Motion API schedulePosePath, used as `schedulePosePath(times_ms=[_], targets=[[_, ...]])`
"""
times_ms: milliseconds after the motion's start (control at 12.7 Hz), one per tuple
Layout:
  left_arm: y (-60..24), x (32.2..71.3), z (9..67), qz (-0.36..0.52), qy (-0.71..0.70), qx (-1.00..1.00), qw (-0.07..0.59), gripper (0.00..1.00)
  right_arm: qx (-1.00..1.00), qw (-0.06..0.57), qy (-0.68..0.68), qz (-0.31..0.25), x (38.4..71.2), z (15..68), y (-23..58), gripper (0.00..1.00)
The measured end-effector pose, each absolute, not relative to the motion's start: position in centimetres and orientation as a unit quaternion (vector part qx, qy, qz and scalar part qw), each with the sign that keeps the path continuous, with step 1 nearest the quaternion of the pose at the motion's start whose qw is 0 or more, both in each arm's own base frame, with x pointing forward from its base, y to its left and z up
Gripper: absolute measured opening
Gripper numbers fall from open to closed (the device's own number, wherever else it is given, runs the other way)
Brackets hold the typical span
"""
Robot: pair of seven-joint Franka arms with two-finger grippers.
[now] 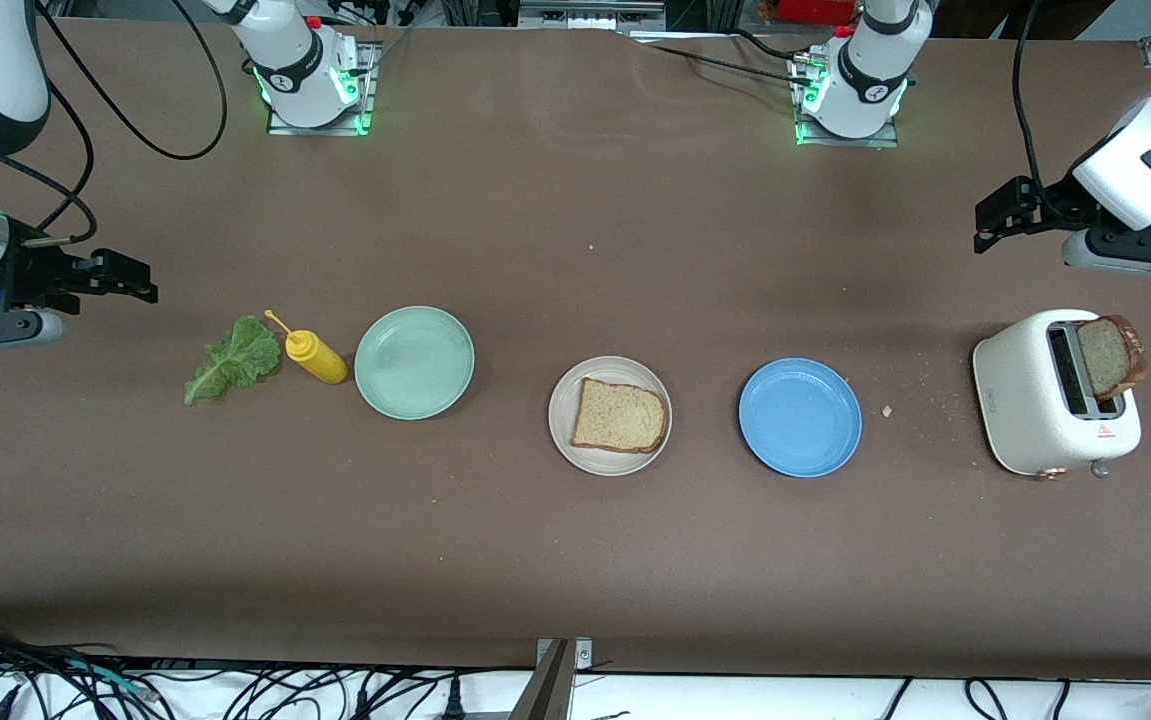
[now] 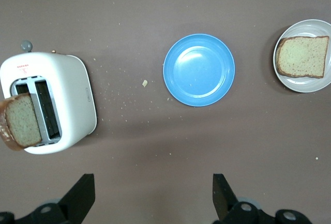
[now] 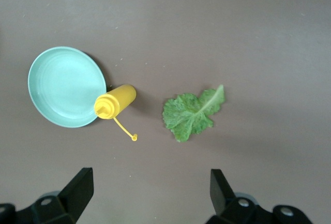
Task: Make sandwich in beige plate with both arms
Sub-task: 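Reach the right gripper toward the yellow mustard bottle beside the lettuce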
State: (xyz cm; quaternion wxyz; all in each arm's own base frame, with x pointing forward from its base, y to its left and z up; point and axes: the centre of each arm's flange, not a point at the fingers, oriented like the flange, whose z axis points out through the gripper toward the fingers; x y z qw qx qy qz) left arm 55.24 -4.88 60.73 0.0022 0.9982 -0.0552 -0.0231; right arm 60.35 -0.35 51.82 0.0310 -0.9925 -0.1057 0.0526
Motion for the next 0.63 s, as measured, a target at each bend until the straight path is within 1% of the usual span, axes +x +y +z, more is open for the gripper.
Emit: schedulePosePath(times_ms=[473,631], targets=[[-4.5,55.3,61.4,-0.018,-0.048,0.999,0.002,1.00,-0.969,0.049,-0.232,0.071,61.3,48.6,-0.4,1.00],[-4.3,55.3,61.9,-0.016,-0.047,0.999,0.000,1.00,-0.957,0.071,-0.273,0.067,61.4,48.1,-0.2,1.00]])
